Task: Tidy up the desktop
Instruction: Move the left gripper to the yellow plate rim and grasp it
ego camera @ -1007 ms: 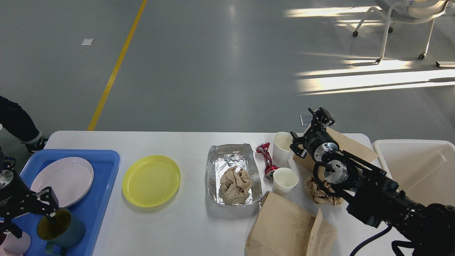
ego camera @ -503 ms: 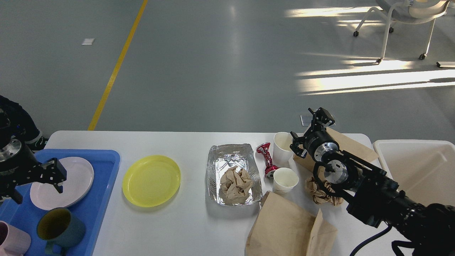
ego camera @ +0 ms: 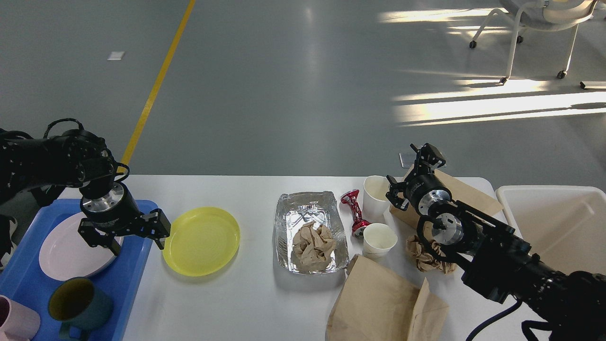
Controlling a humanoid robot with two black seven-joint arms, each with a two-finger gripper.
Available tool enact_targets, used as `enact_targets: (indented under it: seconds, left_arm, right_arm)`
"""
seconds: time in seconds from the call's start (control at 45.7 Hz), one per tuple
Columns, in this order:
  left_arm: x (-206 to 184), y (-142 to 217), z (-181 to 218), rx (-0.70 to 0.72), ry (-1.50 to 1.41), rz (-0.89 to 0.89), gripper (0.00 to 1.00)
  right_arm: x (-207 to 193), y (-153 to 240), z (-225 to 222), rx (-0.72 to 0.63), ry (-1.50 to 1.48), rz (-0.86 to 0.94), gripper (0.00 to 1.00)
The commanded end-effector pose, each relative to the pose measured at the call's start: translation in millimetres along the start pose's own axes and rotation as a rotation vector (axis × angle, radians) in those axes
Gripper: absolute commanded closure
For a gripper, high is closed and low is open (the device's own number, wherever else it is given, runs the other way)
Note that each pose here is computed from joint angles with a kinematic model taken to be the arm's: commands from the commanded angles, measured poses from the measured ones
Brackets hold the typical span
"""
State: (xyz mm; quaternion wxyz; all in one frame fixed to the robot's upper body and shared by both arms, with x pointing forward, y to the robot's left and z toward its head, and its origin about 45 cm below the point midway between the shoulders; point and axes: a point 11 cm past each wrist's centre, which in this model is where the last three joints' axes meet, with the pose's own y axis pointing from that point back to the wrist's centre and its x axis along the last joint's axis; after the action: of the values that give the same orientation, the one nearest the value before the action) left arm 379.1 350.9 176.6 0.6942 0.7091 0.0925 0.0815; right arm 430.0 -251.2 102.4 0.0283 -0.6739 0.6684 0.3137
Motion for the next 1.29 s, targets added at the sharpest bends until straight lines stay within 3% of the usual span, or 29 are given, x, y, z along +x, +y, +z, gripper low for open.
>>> enact_targets:
  seconds: [0.0, 0.263, 0.919, 1.27]
  left_arm:
    - [8, -13, 7, 0.003, -0.018, 0.111, 0.08]
    - [0, -35, 24, -0.087, 0.027, 0.118, 0.08]
    - [-24, -76, 3, -0.079, 0.152, 0.095, 0.11]
    - [-25, -83, 9, -0.041, 0.175, 0.112, 0.27]
  right_arm:
    - [0, 0, 0, 0.000, 0.000, 0.000, 0.00]
    - [0, 0, 0, 0.000, 0.000, -0.001, 0.00]
    - [0, 0, 0, 0.000, 0.000, -0.001, 0.00]
    - [0, 0, 0, 0.000, 0.000, -0.001, 0.00]
